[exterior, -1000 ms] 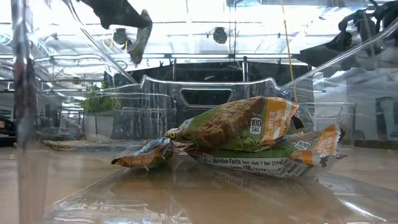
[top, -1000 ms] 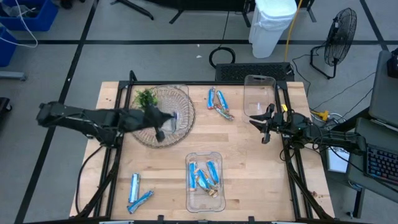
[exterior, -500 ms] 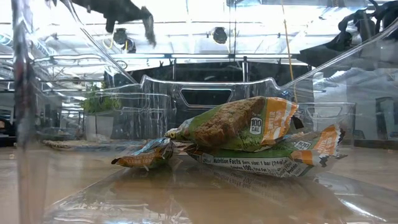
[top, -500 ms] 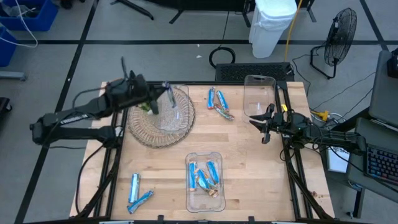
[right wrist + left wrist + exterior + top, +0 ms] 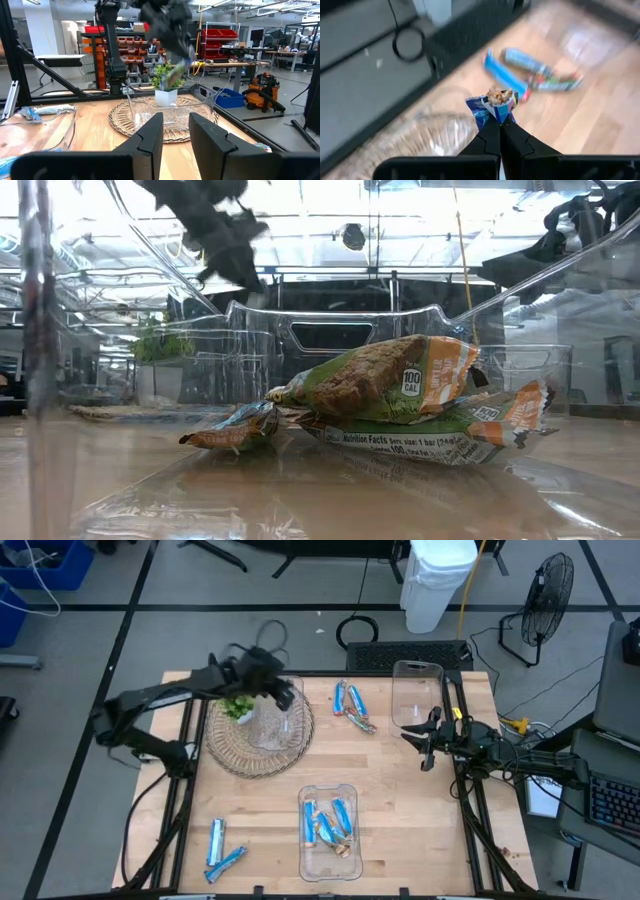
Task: Pick and place Granola Bars by type
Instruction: Put the blue granola bar into the top left transparent bin
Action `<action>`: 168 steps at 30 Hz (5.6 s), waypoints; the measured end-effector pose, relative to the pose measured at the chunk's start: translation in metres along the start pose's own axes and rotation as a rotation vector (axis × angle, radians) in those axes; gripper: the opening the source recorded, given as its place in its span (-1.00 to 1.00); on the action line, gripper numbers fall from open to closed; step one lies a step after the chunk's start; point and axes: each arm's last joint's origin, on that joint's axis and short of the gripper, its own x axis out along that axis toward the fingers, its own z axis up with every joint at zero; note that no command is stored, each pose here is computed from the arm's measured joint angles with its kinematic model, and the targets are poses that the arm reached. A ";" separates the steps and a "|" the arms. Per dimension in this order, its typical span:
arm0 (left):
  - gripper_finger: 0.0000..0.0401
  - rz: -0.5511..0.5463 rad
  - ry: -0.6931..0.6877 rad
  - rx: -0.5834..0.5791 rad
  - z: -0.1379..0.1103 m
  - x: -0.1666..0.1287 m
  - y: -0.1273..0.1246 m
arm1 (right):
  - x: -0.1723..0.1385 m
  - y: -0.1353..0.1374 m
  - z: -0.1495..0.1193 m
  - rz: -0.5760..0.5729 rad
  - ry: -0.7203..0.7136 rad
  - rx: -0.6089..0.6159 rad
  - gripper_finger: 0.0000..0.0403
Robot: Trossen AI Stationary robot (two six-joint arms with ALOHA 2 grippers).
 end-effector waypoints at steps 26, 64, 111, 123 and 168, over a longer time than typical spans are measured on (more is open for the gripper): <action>-0.95 -0.069 0.345 -0.109 -0.045 0.068 -0.037 | 0.000 0.000 0.000 0.000 0.000 0.000 -0.58; -0.61 0.011 0.318 0.041 -0.047 0.067 -0.038 | 0.000 0.000 0.000 0.000 0.000 0.000 -0.58; -0.61 0.383 0.749 -0.530 -0.245 -0.145 -0.186 | 0.000 0.000 0.000 0.000 0.000 0.000 -0.58; -0.60 0.596 0.847 -0.600 -0.278 -0.141 -0.196 | 0.000 0.000 0.000 0.000 0.000 0.000 -0.58; -0.32 0.446 0.784 -0.581 -0.333 -0.118 -0.186 | 0.000 0.000 0.000 0.000 0.000 0.000 -0.58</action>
